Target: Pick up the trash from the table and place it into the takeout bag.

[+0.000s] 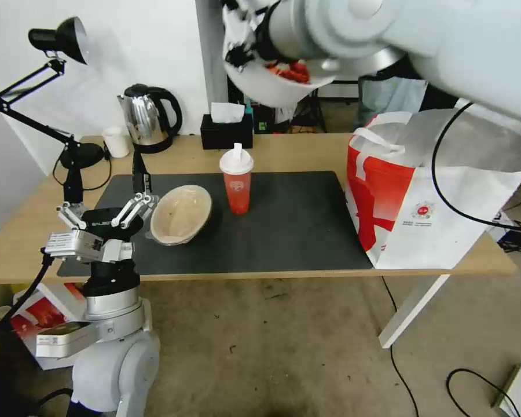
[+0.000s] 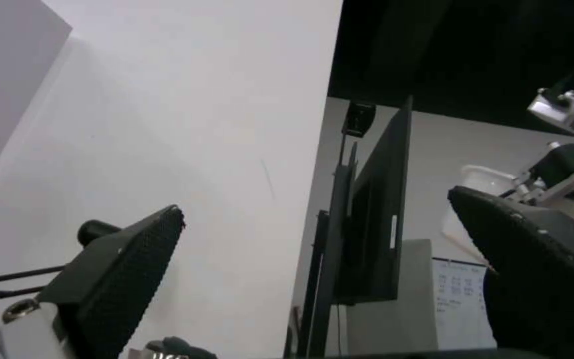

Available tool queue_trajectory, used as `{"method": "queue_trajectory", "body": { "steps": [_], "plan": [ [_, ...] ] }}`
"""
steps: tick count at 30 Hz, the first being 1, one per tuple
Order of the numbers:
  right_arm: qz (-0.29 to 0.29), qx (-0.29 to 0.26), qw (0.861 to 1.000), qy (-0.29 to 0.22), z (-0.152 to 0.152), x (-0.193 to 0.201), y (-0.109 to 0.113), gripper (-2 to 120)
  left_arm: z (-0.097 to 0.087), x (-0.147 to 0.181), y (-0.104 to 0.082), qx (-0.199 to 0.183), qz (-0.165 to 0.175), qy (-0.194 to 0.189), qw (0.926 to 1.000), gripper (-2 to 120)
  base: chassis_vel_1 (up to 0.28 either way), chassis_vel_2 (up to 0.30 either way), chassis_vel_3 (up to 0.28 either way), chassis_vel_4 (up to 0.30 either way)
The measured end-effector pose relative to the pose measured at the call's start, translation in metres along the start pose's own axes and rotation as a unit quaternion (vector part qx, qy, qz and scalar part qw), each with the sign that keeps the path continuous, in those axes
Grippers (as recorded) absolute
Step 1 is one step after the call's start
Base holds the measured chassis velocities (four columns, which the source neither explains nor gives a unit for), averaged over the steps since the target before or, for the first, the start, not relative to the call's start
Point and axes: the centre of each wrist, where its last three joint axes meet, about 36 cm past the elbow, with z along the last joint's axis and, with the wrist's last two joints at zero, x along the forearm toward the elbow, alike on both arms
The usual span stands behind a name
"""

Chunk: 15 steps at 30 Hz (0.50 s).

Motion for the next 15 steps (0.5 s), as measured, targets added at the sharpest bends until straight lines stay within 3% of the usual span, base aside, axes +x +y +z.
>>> {"method": "queue_trajectory", "body": {
  "steps": [10, 15],
  "plan": [
    [0.029, -0.013, 0.999, 0.014, 0.023, 0.012, -0.028, 0, 0.001, 0.000, -0.001, 0.002, 0.004, 0.002, 1.0000, 100, 0.000, 0.000, 0.000, 0.000],
    [0.056, -0.030, 0.998, 0.023, 0.038, 0.020, -0.053, 0, 0.004, 0.000, -0.002, 0.005, 0.005, 0.004, 1.0000, 100, 0.000, 0.000, 0.000, 0.000]
  ]
}}
